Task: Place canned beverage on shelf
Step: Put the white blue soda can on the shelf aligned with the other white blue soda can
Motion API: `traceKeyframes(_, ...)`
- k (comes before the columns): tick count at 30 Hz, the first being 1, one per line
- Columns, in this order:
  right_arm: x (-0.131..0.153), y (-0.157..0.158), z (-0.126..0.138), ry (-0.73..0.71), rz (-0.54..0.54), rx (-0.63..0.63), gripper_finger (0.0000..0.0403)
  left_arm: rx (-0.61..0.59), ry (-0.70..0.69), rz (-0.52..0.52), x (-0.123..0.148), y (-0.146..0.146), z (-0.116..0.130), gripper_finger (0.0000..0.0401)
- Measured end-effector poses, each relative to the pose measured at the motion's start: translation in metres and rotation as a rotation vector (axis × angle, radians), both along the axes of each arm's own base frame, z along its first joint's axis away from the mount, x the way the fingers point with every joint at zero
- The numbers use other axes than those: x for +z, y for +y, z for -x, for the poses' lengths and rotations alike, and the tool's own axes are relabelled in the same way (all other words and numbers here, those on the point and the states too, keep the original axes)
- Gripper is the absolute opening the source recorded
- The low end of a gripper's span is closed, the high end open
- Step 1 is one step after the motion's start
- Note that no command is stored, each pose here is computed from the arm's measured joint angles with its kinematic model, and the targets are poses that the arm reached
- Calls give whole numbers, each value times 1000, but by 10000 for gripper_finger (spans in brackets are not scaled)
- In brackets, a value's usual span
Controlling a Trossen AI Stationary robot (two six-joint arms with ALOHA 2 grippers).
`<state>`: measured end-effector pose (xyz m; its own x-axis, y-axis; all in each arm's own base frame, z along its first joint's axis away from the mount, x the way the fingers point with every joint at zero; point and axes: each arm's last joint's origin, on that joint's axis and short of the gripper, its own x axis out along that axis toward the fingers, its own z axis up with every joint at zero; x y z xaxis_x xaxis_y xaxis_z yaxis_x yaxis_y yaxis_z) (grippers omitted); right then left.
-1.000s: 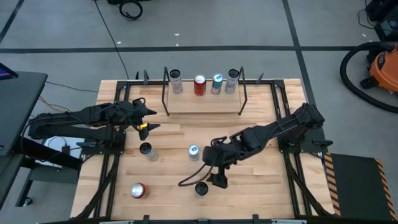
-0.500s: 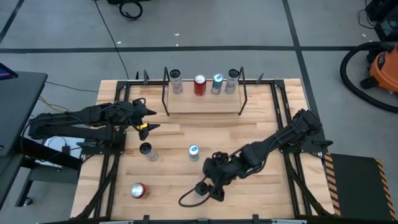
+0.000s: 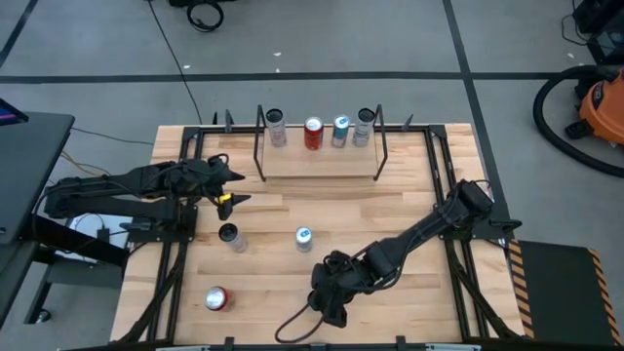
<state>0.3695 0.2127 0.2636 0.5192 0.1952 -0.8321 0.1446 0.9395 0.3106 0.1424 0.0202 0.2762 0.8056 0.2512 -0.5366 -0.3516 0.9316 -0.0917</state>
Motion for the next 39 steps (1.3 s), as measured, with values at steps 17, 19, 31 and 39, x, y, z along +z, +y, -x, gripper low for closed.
traceKeyframes(17,8,5,-2,-72,-33,32,373,2,-2,3,0,0,0,311)
traceKeyframes(19,7,4,-1,-65,-6,17,373,2,-2,3,0,0,0,311)
traceKeyframes(31,-8,9,-5,-21,-8,39,373,2,-2,3,0,0,0,311)
traceKeyframes(39,-16,11,-8,-14,0,45,373,2,-1,3,0,0,0,311)
